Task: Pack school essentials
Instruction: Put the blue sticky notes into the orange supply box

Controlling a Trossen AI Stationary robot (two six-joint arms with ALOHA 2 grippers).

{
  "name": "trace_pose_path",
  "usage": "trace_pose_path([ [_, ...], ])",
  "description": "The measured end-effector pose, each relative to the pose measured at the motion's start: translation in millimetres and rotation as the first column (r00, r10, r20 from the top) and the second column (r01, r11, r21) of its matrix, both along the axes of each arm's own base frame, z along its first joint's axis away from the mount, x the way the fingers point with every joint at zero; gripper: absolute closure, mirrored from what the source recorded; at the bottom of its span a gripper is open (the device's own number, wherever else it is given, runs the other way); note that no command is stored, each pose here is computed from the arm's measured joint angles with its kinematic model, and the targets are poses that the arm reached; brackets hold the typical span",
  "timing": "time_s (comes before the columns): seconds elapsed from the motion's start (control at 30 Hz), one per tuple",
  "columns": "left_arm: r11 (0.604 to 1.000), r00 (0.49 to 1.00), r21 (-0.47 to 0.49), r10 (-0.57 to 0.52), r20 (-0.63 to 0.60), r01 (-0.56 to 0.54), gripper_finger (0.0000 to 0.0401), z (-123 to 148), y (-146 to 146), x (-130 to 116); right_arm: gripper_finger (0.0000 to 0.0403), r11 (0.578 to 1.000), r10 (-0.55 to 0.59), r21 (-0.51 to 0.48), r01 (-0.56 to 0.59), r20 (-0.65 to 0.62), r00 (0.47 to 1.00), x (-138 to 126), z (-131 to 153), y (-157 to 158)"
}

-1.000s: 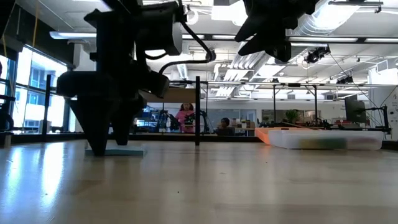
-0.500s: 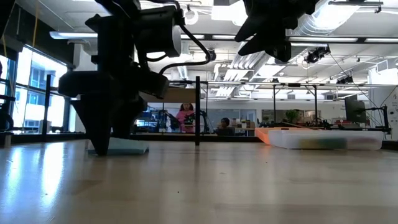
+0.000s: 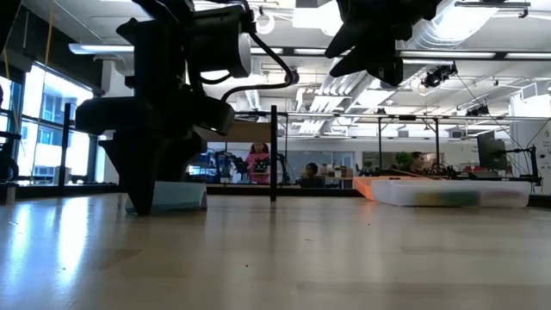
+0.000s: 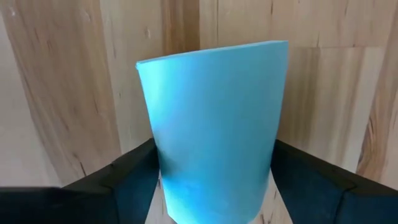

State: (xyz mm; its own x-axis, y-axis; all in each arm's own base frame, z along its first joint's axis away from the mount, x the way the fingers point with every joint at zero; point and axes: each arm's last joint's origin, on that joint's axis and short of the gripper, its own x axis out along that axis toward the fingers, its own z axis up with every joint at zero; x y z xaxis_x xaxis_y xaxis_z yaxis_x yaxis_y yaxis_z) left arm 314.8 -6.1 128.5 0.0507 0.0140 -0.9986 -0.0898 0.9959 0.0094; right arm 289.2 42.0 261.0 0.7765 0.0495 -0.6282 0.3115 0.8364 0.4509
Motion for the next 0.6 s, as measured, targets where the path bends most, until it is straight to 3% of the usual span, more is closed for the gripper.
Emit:
trace_pose_path([
  [0.6,0.999,1.000,-0.032,-0.020,0.000,0.020,0.0158,-0.3,-3.6,0.0,0.0277,1.000,-0.005,-0.004,0.005,0.004,1.000,0.2,0.2,-0.1],
])
